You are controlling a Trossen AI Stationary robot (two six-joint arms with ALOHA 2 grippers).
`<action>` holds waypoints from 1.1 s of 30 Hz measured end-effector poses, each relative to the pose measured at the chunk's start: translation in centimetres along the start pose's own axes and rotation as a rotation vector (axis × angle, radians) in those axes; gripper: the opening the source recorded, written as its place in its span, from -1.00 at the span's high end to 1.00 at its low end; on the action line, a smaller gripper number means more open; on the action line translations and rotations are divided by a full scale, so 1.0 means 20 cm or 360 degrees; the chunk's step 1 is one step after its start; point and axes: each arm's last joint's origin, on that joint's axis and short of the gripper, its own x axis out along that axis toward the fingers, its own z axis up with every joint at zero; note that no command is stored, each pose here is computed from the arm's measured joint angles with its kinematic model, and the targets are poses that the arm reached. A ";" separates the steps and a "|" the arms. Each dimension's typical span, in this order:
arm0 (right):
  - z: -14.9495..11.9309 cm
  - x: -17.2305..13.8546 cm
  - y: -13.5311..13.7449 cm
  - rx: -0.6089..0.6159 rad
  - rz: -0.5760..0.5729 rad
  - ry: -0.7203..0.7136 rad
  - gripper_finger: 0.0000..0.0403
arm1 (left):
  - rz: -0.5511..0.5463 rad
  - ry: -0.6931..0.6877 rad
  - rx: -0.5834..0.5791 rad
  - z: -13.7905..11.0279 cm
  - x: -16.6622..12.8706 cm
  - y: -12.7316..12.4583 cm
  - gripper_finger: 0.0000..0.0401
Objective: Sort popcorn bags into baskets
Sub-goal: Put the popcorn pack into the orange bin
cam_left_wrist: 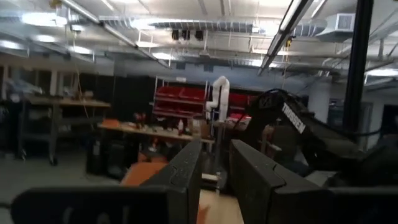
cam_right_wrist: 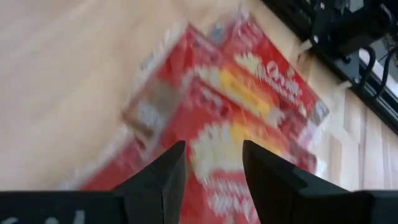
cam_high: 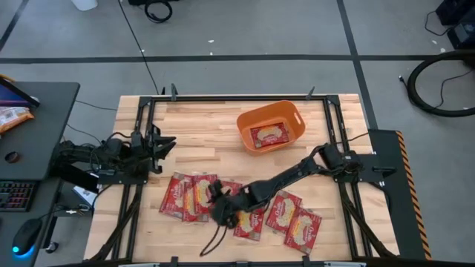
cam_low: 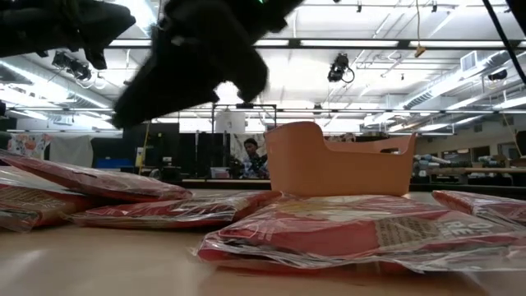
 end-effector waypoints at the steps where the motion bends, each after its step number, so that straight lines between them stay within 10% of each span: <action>1: 0.02 0.02 0.02 0.0012 -0.0008 -0.0004 0.19 | 0.0001 0.0032 -0.0025 -0.01 0.00 0.00 0.57; 21: 0.08 0.23 0.24 -0.0036 -0.0319 0.0187 -0.25 | -0.0129 0.0281 -0.0236 -0.08 -0.01 -0.01 0.57; 33: 0.00 0.25 0.19 -0.0017 -0.0292 0.0376 0.11 | -0.0130 0.0280 -0.0235 -0.08 -0.01 -0.01 0.57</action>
